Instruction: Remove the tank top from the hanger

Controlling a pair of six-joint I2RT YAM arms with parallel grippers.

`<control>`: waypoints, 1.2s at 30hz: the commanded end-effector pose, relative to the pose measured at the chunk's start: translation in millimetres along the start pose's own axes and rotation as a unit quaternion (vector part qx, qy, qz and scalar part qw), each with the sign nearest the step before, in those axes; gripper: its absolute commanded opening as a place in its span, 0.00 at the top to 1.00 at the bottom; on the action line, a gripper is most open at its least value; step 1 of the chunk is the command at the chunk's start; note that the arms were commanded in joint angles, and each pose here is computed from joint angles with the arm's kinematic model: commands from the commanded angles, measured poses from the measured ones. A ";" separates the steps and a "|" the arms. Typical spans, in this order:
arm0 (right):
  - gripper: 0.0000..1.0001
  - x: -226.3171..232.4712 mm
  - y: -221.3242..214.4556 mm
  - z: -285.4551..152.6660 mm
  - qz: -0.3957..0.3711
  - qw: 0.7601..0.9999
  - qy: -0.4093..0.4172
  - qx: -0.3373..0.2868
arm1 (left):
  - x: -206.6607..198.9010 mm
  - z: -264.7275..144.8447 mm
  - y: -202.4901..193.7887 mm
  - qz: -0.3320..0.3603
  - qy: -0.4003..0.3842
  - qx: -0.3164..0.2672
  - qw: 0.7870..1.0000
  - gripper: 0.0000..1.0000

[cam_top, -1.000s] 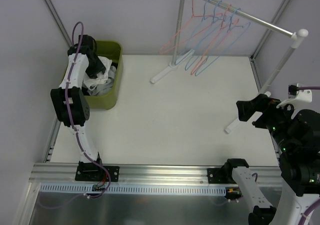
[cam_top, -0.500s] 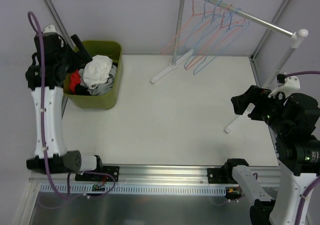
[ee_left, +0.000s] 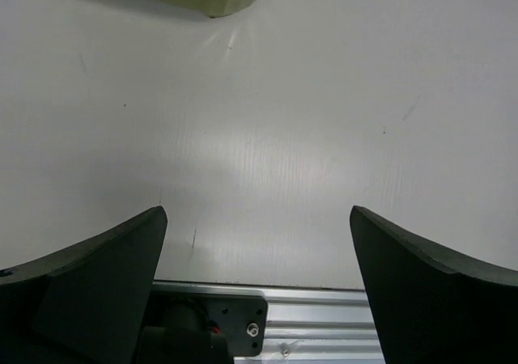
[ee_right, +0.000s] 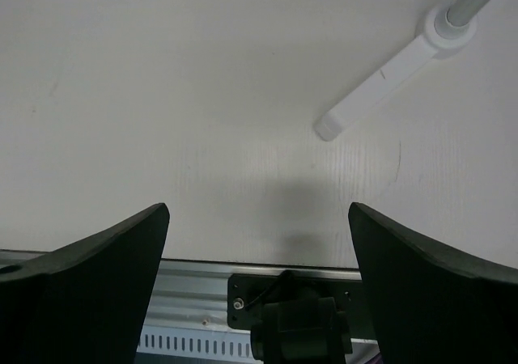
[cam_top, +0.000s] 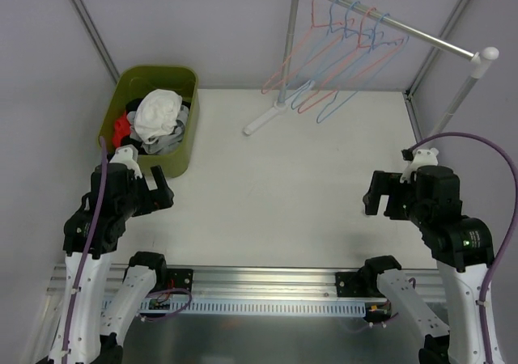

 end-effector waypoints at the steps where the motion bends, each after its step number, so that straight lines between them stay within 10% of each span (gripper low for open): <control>1: 0.01 -11.6 -17.6 4.3 -0.016 0.999 -0.035 0.010 | 4.3 -14.1 7.1 0.000 0.008 -0.048 0.999 0.01; 36: 0.01 -19.7 23.0 -2.7 -0.033 0.995 -0.084 -0.046 | 8.7 -27.4 11.1 -0.003 0.031 -0.056 0.998 0.01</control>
Point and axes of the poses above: each gripper's point midway between its finger pads, its own z axis out along the fingers, its own x axis along the line the jaws close on, y = z × x, the point moved 3 cm from there along -z, back along the fingers, and after that the axes turned 3 degrees about -z, right-handed, at the moved point
